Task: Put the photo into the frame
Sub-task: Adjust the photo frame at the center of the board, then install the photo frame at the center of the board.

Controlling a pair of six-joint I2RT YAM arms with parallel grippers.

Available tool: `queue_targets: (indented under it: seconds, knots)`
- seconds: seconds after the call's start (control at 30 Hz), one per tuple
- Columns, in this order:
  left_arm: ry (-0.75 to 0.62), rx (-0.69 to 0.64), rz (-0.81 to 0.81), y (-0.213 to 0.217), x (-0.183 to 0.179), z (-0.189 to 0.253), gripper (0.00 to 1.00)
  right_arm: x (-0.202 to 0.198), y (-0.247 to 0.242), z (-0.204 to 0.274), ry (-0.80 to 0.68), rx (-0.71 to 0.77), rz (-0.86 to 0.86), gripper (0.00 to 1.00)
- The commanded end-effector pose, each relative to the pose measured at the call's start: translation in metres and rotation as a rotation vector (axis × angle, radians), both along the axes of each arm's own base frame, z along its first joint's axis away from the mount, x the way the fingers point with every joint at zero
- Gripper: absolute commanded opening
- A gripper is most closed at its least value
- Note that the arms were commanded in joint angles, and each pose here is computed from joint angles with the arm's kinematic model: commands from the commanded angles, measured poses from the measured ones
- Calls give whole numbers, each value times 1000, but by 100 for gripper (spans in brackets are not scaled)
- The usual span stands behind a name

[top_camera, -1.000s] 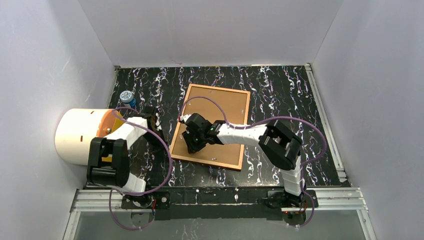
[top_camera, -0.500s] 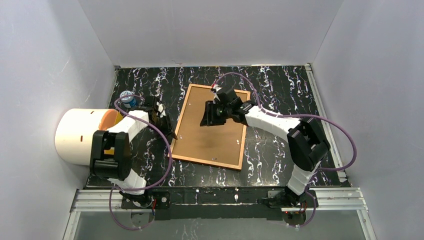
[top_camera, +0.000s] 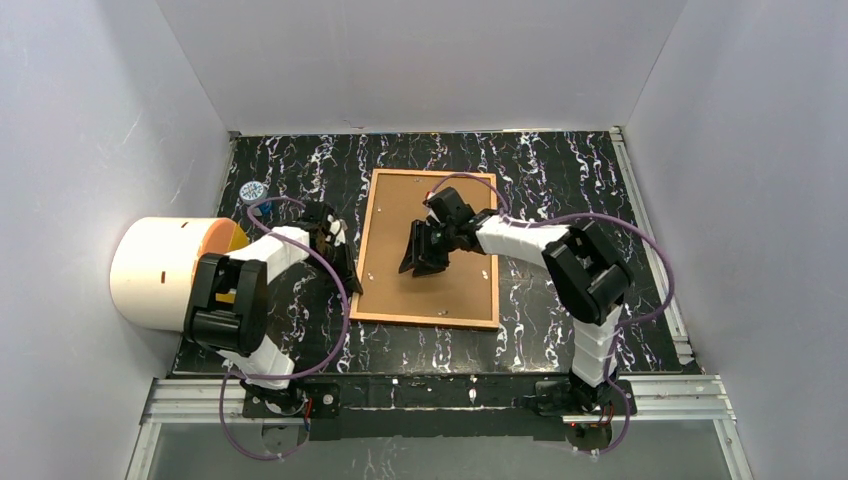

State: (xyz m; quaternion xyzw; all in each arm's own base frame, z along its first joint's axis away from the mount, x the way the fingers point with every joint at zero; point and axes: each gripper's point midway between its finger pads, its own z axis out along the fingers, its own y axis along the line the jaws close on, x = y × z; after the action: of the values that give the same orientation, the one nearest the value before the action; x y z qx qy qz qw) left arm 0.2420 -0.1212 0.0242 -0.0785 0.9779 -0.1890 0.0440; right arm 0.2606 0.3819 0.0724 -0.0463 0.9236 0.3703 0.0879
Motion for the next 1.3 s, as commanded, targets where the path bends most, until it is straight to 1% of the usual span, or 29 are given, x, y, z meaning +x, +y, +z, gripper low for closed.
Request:
queue_targets:
  seconds: [0.0,0.13,0.2,0.27,0.37,0.47,0.5,0.6,0.67,0.77,0.9,1.27]
  knots:
    - [53,-65,9,-20,-18,3,15,-4,12,-6,79,39,32,52]
    - [21,-19,25,-13,-14,6,19,-4,21,-14,111,65,54,52]
    - [9,11,25,-7,-13,8,23,-4,27,-16,120,81,61,50]
    - [4,41,25,-2,-14,7,29,-5,33,-18,120,88,67,46]
    - [-2,89,26,7,-16,6,38,-5,41,-21,106,95,76,44]
    - [6,109,24,11,-20,4,40,-5,50,-26,84,82,83,43]
    - [6,113,25,12,-21,4,38,-5,53,-28,72,77,84,43]
    - [12,108,22,11,-24,3,28,-6,61,-35,42,54,84,43]
    - [16,91,18,9,-26,2,23,-4,65,-39,17,37,76,43]
    - [25,84,16,8,-28,-1,17,-3,70,-49,-17,-6,53,43]
    - [29,86,11,8,-30,-2,14,-1,73,-61,-26,-38,23,42]
    - [43,84,5,8,-31,-5,12,-9,90,-59,-57,9,72,42]
